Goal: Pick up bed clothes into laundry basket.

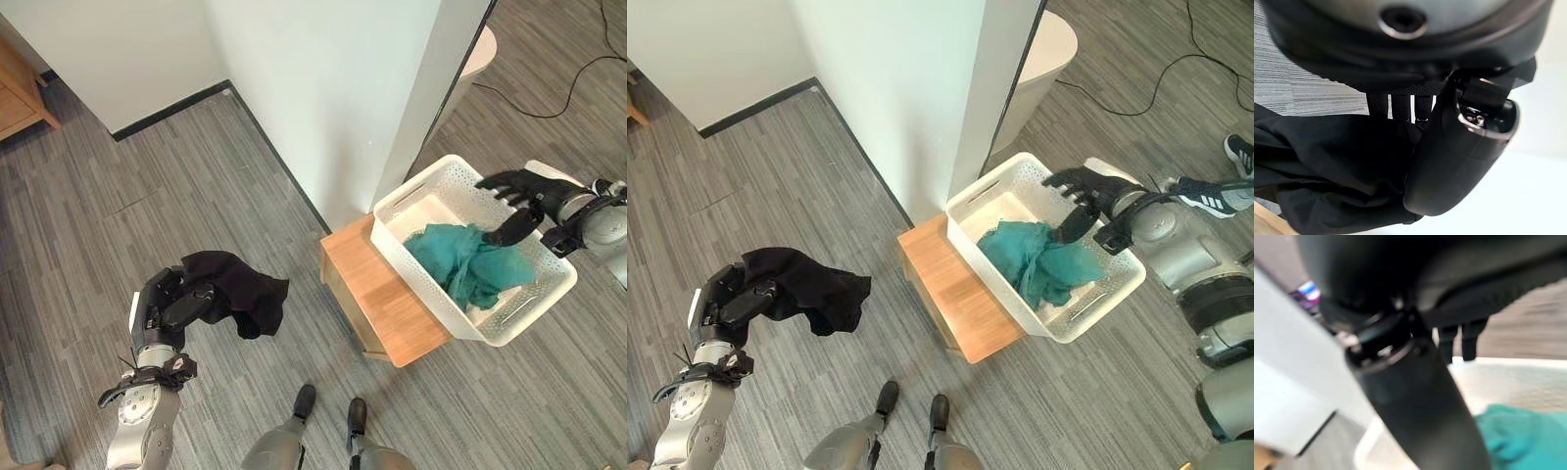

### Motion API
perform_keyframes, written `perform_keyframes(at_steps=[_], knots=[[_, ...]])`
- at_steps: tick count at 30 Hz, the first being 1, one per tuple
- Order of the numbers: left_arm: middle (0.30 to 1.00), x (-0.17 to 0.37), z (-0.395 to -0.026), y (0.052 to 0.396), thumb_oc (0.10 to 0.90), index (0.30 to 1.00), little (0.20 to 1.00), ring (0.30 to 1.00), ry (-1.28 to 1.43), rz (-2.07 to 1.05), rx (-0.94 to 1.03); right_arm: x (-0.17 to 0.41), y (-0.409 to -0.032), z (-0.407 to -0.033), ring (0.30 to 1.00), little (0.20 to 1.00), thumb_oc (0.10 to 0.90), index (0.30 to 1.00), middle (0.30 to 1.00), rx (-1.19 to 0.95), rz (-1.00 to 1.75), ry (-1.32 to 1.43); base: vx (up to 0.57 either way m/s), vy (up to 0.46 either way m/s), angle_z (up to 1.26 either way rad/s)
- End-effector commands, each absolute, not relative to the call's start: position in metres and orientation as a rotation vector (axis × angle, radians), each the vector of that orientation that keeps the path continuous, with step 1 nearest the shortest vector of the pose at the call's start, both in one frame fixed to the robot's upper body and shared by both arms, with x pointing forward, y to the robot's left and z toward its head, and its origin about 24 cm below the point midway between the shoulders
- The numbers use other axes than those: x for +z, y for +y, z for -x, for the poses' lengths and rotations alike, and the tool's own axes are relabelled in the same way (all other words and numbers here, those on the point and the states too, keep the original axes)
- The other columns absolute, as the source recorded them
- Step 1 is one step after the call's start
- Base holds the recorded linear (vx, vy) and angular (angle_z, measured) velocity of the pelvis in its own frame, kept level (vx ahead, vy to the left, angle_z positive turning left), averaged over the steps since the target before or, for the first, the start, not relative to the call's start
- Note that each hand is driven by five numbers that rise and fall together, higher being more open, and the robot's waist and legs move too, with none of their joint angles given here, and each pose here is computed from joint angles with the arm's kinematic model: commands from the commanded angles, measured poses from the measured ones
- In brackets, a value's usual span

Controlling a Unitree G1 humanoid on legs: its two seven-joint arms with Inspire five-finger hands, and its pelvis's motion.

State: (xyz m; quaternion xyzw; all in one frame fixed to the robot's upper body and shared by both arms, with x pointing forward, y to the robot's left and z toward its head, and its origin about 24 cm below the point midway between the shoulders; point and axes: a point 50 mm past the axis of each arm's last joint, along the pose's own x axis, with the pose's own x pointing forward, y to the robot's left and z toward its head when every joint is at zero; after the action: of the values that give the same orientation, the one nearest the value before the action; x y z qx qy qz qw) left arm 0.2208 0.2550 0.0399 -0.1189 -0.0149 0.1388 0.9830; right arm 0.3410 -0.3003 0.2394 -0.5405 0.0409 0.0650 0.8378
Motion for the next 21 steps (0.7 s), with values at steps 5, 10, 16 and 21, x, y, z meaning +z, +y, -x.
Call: perform_keyframes(at_steps=[5, 10, 16, 21], knots=[[0.3, 0.095, -0.219, 0.27, 0.4, 0.3, 0.3, 0.3, -0.324, 0.172, 0.285, 0.345, -0.3, -0.282, 0.9, 0.9, 0.8, 0.9, 0.9, 0.032, 1.068, -0.369, 0.02, 0.005, 0.03], [0.3, 0.122, -0.216, 0.292, 0.4, 0.3, 0.3, 0.3, -0.43, 0.065, 0.355, 0.36, -0.322, -0.248, 0.9, 0.9, 0.8, 0.9, 0.9, -0.165, 0.974, -0.573, 0.02, -0.006, -0.05], [0.3, 0.234, -0.228, 0.321, 0.4, 0.3, 0.3, 0.3, -0.809, -0.2, 0.408, 0.34, -0.331, -0.232, 0.9, 0.9, 0.8, 0.9, 0.9, -0.262, 0.838, -0.68, 0.0, -0.012, -0.14], [0.3, 0.324, -0.235, 0.321, 0.4, 0.3, 0.3, 0.3, -1.01, -0.374, 0.358, 0.309, -0.342, -0.226, 0.9, 0.9, 0.8, 0.9, 0.9, -0.303, 0.684, -0.673, -0.05, -0.006, -0.07]])
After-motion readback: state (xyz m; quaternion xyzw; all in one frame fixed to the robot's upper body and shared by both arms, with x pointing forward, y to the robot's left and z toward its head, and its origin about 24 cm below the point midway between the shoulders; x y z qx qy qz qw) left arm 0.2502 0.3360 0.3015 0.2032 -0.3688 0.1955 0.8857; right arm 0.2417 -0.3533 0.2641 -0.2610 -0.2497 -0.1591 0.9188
